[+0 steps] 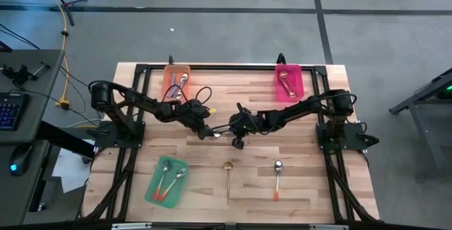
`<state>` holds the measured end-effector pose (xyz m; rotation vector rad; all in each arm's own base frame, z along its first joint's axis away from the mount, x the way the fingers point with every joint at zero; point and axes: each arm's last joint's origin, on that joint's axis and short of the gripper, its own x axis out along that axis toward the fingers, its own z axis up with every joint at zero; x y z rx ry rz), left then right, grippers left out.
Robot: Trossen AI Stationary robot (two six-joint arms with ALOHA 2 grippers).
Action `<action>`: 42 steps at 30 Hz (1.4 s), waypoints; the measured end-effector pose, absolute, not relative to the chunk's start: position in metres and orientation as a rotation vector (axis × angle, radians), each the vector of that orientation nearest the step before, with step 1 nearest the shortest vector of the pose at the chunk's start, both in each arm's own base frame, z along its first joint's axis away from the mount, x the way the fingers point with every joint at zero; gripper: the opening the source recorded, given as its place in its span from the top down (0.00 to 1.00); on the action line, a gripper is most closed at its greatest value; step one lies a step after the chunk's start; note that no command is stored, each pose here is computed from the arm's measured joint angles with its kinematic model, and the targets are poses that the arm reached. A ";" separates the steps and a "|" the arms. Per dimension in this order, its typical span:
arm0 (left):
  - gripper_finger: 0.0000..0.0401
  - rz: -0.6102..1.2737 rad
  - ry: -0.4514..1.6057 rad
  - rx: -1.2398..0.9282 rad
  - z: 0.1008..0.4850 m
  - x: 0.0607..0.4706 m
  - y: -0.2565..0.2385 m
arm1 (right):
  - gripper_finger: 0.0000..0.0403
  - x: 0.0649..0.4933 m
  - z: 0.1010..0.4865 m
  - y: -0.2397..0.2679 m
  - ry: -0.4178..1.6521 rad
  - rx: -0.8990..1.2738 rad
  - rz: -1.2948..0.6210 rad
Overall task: Sort silverware by color (type)
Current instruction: Put the purple spoon into the orange bin
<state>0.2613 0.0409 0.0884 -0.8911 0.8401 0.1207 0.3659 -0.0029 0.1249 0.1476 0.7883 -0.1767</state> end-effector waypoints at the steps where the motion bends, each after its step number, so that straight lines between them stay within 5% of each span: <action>1: 0.61 0.126 0.852 -0.878 0.089 0.262 0.040 | 1.00 0.366 0.125 -0.003 0.788 0.147 -0.177; 20: 0.98 0.163 0.852 -0.785 0.088 0.262 0.046 | 1.00 0.366 0.125 -0.003 0.791 0.138 -0.172; 33: 1.00 0.047 0.921 -0.755 0.110 0.243 0.052 | 1.00 0.349 0.160 -0.005 0.810 0.064 -0.246; 42: 1.00 -0.176 0.958 -0.615 0.188 0.219 0.014 | 1.00 0.335 0.199 -0.007 0.734 0.022 -0.272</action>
